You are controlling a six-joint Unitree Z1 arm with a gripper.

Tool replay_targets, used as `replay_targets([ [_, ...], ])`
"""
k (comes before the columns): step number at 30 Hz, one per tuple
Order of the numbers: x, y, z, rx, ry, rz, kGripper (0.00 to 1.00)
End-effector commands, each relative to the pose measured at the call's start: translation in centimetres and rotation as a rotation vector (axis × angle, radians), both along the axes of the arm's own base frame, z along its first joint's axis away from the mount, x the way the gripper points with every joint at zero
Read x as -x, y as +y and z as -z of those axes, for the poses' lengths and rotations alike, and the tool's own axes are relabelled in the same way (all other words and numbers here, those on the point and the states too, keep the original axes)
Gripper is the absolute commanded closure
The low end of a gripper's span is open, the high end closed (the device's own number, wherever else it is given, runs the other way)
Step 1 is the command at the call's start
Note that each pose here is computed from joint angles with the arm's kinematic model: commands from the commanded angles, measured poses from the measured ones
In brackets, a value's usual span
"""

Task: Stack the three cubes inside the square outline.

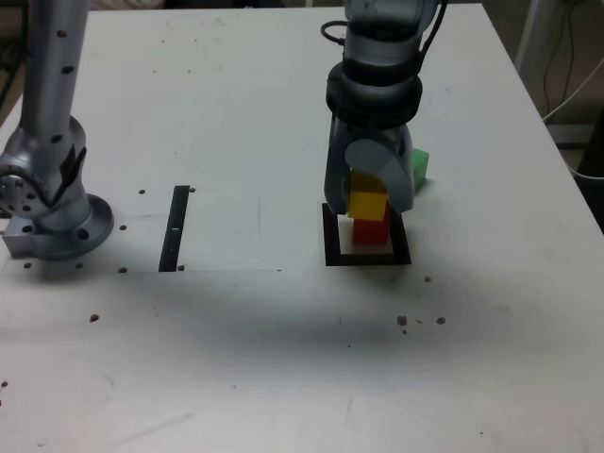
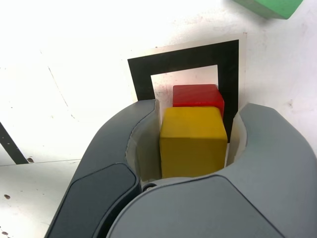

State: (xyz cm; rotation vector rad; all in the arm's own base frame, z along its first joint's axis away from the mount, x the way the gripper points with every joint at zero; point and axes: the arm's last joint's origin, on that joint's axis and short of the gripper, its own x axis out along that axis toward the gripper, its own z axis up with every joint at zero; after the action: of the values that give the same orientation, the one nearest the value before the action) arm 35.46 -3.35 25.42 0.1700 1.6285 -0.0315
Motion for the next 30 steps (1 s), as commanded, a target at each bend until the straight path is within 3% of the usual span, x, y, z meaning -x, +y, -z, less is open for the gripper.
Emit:
replay_targets([
  [1,-0.1,0.0,0.1,0.005,-0.001,0.004,0.28],
  [10,-0.1,0.0,0.1,0.004,-0.011,0.010,0.02],
  [20,0.1,0.1,-0.5,-0.002,-0.024,0.011,0.01],
  [30,0.8,1.3,-2.9,-0.030,-0.062,0.017,0.01],
])
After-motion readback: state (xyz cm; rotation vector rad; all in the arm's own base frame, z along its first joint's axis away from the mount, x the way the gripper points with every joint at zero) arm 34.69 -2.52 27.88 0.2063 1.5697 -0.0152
